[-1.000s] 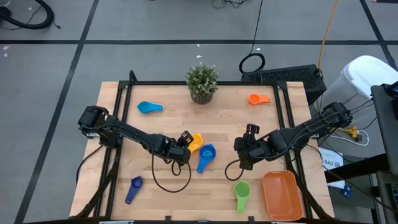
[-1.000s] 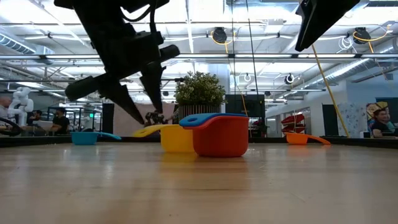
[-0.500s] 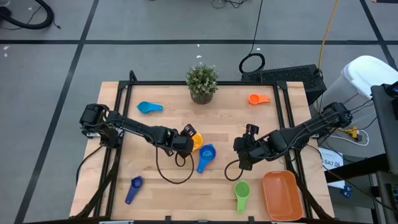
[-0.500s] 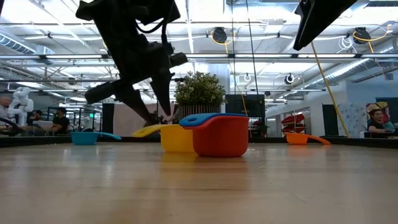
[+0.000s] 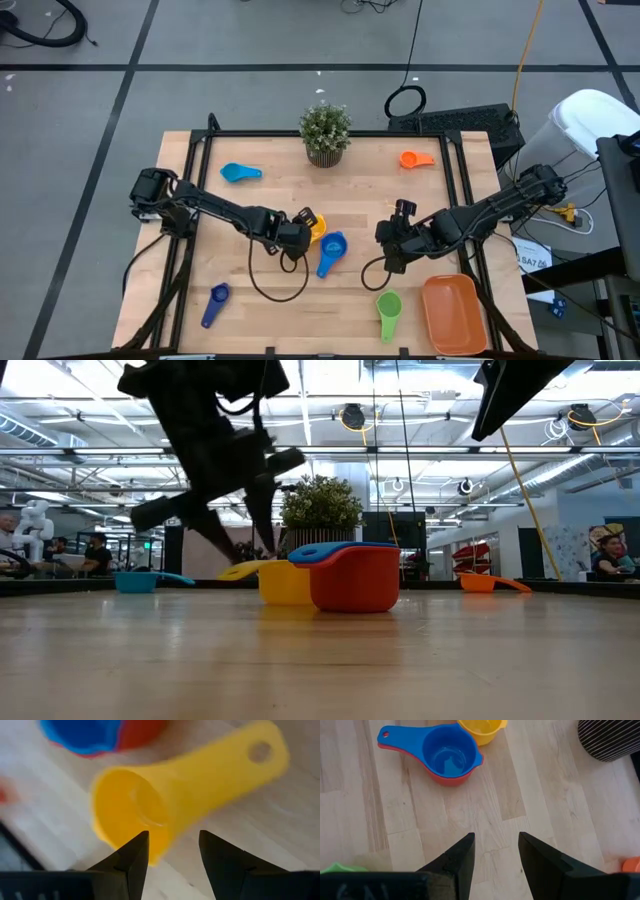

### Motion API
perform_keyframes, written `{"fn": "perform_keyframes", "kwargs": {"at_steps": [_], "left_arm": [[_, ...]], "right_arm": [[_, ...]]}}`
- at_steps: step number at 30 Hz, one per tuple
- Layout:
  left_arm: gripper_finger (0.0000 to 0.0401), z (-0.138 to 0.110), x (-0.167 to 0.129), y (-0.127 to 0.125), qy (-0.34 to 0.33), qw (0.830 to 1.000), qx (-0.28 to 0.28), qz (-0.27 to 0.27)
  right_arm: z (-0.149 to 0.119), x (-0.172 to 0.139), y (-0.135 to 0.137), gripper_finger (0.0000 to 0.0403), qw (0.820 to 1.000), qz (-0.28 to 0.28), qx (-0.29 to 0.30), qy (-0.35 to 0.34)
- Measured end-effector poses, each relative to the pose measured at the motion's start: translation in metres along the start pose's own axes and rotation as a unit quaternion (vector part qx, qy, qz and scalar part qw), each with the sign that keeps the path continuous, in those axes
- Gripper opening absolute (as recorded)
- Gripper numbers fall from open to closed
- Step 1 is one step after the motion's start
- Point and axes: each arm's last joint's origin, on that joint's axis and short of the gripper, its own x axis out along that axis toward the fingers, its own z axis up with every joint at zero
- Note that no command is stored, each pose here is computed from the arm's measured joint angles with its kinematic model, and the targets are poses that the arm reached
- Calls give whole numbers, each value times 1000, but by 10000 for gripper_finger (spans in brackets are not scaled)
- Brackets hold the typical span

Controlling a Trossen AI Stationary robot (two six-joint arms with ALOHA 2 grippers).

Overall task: Nest measuring cups in basket
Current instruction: Stack the yellow measuring cup on top of the blue measuring cup

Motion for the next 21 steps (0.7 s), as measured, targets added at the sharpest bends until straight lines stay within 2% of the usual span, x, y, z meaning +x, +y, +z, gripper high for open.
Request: {"fn": "perform_keyframes", "kwargs": {"at_steps": [12,16,21], "left_arm": [[169,-1,6,1,4,1000,-20,1],[123,-1,6,1,3,999,-37,-1],[36,-3,7,2,-3,998,-63,-7]], "right_arm": [[0,0,0,146,1000,0,3,0],[0,0,0,146,1000,0,8,0],[0,0,0,146,1000,-2,14,-1]]}}
